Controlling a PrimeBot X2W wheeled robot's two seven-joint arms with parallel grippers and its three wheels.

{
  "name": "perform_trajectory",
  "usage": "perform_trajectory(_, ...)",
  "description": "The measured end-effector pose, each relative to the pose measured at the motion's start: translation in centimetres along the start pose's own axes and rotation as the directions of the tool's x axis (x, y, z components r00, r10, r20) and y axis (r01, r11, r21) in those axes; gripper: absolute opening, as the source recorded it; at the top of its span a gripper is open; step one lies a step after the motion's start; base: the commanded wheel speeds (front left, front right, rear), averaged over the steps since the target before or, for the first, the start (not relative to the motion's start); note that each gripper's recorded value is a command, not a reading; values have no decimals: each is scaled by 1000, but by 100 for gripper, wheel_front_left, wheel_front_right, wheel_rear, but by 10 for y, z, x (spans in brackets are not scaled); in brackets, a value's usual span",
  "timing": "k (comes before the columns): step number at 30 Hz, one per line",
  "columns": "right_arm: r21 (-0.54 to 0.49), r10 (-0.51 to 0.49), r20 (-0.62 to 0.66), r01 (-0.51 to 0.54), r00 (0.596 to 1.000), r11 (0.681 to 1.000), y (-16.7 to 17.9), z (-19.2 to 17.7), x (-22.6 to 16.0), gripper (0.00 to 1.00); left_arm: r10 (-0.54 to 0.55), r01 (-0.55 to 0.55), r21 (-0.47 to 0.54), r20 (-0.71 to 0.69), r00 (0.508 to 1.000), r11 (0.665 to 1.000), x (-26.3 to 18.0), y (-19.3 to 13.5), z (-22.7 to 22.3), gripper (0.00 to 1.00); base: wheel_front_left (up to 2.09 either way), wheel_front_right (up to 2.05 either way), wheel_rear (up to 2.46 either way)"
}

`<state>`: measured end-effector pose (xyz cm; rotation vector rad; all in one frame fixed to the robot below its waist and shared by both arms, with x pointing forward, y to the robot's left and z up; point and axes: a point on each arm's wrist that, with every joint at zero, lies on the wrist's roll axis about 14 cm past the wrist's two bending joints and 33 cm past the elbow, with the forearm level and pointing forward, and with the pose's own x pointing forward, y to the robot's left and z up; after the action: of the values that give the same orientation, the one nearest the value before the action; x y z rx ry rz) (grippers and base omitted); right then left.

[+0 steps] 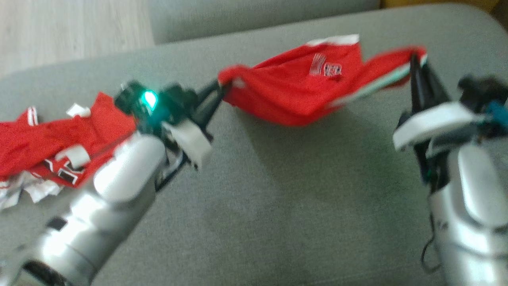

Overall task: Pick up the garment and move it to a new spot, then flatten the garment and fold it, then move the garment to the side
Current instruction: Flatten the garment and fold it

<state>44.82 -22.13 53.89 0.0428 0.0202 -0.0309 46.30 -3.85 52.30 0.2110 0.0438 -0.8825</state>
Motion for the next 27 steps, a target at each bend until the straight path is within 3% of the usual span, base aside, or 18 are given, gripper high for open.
perform_trajectory(6, -36, 59, 206, -52, 977, 998, 3, 98, 2, 0, 32, -44, 113, 101, 994, 993, -5, 17, 79, 0, 0, 0, 0)
perform_trajectory(12, -61, 68, 291, -53, 954, 997, -6, 150, -14, 0, 82, -112, 156, 187, 979, 981, -32, 30, 132, 0, 0, 0, 0)
perform_trajectory(17, -45, 66, 244, -57, 968, 997, -7, 141, -22, 0, 87, -122, 159, 212, 973, 980, -55, 28, 145, 0, 0, 0, 0)
perform_trajectory(22, -37, 75, 116, -71, 990, 997, -6, 100, -25, 0, 55, -71, 114, 134, 989, 991, -69, 14, 117, 0, 0, 0, 0)
perform_trajectory(27, -51, 97, 70, -93, 993, 994, 3, 96, -9, 0, 50, -58, 105, 75, 996, 993, -66, 24, 101, 0, 0, 0, 0)
